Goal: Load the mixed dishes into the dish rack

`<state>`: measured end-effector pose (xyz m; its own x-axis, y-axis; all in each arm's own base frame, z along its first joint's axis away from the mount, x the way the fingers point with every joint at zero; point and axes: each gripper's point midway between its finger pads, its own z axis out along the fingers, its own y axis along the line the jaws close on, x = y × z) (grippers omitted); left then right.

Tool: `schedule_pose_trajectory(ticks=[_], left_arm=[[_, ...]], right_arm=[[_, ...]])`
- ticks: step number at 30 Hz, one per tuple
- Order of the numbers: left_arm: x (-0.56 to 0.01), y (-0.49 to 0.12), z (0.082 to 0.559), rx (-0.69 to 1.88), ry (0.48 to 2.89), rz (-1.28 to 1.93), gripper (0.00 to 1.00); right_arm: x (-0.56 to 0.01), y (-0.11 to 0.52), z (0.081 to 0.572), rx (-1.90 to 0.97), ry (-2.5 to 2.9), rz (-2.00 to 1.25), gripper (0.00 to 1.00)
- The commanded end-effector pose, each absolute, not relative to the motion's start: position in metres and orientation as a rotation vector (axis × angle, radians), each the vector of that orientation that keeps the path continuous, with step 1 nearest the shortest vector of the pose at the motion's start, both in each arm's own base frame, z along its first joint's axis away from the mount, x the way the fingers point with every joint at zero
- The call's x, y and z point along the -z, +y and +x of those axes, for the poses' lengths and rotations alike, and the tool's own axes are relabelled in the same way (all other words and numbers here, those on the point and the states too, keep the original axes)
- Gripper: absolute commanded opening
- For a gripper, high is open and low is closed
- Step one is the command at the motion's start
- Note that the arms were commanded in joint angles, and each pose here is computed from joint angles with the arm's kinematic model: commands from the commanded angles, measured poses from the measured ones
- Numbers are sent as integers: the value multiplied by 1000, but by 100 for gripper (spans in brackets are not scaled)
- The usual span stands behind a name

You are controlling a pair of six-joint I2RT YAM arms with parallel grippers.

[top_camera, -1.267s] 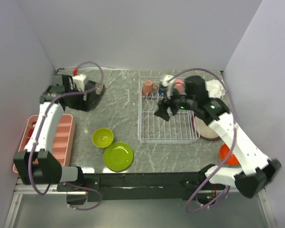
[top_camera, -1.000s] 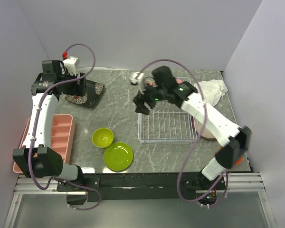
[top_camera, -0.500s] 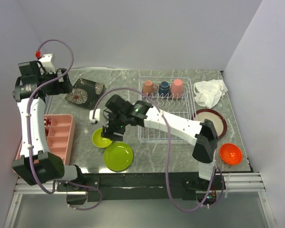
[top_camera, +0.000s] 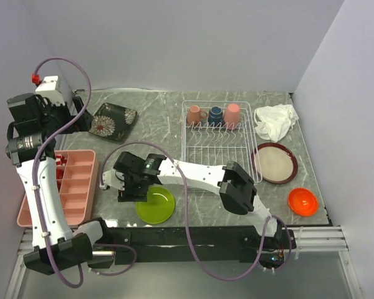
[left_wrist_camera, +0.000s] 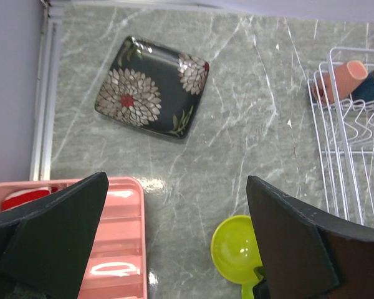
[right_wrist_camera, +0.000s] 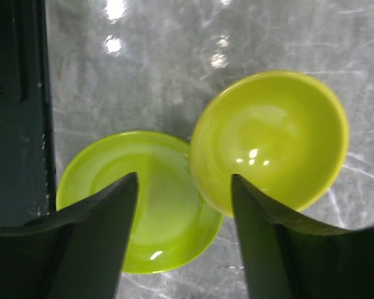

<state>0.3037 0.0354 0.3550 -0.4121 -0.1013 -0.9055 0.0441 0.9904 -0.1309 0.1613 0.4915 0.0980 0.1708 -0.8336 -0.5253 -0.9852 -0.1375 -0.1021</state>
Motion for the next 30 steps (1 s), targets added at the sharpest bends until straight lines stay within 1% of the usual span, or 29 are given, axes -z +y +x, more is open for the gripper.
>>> schedule_pose_trajectory(ticks=[1, 2, 3, 4, 13, 16, 17, 19, 20, 21, 22, 23, 25, 26, 29, 30], left_arm=[[-344, 30, 304, 212, 2018, -45, 99], [-341, 29, 304, 218, 2027, -46, 99], [-340, 28, 304, 221, 2029, -44, 99], [-339, 27, 305, 228, 2032, -40, 99], [-331, 22, 307, 236, 2053, -26, 99], [-330, 22, 305, 233, 2055, -28, 99], [-329, 22, 304, 231, 2058, -28, 100], [-327, 22, 303, 228, 2061, -29, 100], [-327, 21, 302, 228, 2061, -27, 100], [-326, 22, 302, 226, 2063, -29, 100], [-327, 21, 301, 226, 2061, -26, 100], [-327, 22, 301, 224, 2060, -27, 100], [-329, 21, 302, 229, 2057, -22, 99], [-331, 20, 303, 229, 2047, -15, 99], [-336, 19, 308, 241, 2027, -5, 99], [-338, 18, 310, 246, 2020, -1, 100]], right_arm=[[-118, 515, 174, -474, 1648, -1960, 64], [-117, 518, 174, -475, 1646, -1958, 61], [-114, 519, 174, -472, 1645, -1964, 56], [-108, 521, 173, -469, 1648, -1976, 54], [-98, 536, 172, -489, 1638, -1986, 50], [-93, 538, 169, -487, 1639, -1992, 47], [-92, 537, 170, -482, 1642, -1993, 43], [-88, 537, 170, -474, 1651, -1996, 38], [-87, 536, 170, -469, 1654, -2000, 33], [-87, 536, 170, -464, 1653, -2000, 29], [-90, 535, 170, -465, 1652, -1995, 26], [-91, 534, 170, -464, 1650, -2000, 21], [-101, 531, 168, -466, 1635, -1994, 16], [-104, 529, 167, -464, 1634, -1992, 10], [-118, 522, 166, -454, 1616, -1990, 0], [-122, 520, 165, -452, 1610, -1988, 0]])
